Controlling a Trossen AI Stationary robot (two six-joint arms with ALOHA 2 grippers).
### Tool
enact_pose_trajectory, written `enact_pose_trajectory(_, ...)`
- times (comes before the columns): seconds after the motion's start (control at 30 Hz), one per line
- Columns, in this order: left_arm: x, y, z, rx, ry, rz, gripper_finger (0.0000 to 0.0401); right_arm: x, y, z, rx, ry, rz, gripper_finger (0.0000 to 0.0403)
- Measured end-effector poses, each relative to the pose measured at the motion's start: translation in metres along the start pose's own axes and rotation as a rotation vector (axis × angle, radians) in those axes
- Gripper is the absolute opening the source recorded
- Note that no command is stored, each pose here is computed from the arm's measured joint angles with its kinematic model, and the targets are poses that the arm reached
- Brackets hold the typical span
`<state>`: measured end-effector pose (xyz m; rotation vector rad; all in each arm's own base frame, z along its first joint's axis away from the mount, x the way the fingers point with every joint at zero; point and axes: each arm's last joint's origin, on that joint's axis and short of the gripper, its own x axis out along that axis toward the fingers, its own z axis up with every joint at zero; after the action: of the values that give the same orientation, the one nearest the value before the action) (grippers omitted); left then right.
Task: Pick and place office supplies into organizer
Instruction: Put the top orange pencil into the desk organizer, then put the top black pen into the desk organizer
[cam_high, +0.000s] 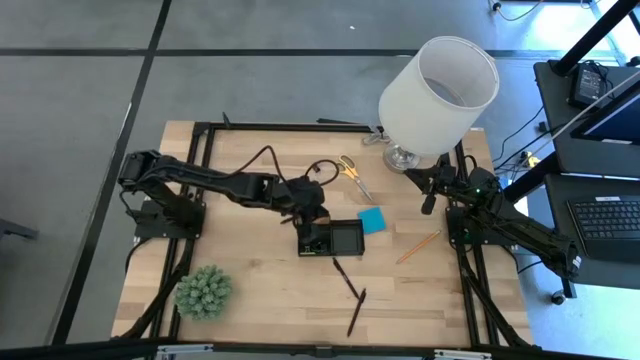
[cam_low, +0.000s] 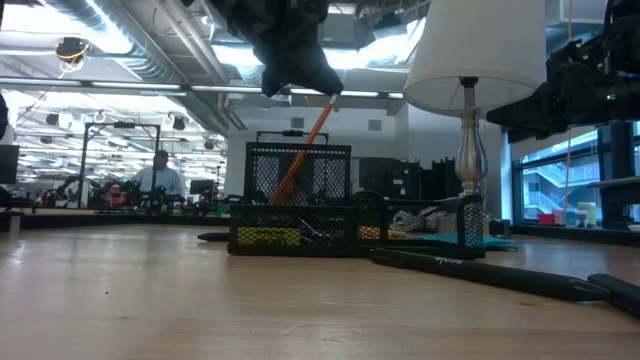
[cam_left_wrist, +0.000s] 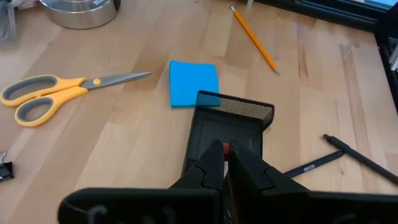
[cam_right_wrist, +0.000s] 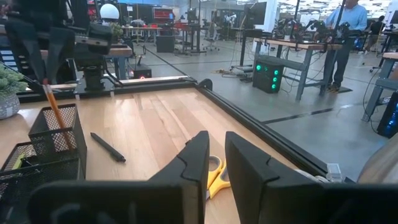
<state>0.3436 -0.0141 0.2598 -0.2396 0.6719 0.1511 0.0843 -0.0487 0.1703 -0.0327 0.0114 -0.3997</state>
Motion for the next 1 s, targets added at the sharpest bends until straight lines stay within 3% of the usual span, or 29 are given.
enact_pose_trajectory(0.5, 0.000, 0.000, 0.001, 0.020, -0.007, 0.001, 0.0078, 0.000, 0.000, 0.000, 0.000, 0.000, 0.000, 0.0058)
enact_pose_trajectory(0.77, -0.034, 0.000, 0.010, 0.124, -0.053, -0.005, 0.0082, 0.000, 0.000, 0.000, 0.000, 0.000, 0.000, 0.0058)
enact_pose_trajectory(0.87, -0.051, 0.002, 0.004, 0.150, 0.005, 0.044, 0.0080, 0.000, 0.000, 0.000, 0.000, 0.000, 0.000, 0.0058)
enact_pose_trajectory(1.0, -0.061, 0.006, -0.014, 0.145, 0.149, 0.217, 0.0080, 0.000, 0.000, 0.000, 0.000, 0.000, 0.000, 0.0058)
